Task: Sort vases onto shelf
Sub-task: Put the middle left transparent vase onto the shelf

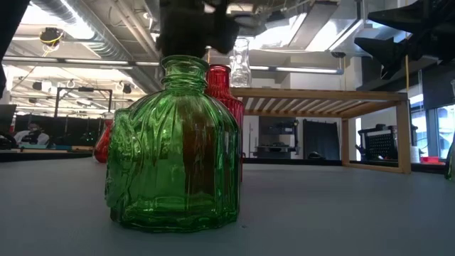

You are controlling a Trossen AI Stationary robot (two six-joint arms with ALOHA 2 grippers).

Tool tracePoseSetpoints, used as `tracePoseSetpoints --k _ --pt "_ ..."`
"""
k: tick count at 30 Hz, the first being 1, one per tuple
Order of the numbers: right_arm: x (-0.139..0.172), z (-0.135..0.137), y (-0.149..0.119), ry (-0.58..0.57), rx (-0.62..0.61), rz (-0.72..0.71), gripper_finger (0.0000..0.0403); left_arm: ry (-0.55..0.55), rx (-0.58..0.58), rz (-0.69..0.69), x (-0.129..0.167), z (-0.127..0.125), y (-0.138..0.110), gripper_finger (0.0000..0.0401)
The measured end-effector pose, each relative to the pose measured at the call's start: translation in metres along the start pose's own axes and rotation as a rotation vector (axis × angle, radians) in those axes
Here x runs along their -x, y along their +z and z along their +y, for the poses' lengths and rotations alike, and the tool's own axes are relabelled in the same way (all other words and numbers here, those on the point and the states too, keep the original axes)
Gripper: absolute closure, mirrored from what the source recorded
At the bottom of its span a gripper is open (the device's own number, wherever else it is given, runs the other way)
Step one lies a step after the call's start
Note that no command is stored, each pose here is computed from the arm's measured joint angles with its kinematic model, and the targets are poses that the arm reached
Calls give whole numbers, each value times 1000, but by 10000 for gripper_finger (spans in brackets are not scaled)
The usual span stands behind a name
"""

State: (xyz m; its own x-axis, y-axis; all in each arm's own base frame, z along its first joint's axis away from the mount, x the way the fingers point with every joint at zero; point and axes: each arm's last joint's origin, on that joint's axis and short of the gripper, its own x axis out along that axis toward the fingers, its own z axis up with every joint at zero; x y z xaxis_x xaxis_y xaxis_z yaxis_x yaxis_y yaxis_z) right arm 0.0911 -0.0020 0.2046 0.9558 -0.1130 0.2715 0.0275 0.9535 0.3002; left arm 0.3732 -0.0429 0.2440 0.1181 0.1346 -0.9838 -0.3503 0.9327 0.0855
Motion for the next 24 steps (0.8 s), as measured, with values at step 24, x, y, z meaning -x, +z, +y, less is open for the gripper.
tracePoseSetpoints --k 24 --pt "0 0 -3 11 -6 34 152 119 57 -511 76 -18 -82 238"
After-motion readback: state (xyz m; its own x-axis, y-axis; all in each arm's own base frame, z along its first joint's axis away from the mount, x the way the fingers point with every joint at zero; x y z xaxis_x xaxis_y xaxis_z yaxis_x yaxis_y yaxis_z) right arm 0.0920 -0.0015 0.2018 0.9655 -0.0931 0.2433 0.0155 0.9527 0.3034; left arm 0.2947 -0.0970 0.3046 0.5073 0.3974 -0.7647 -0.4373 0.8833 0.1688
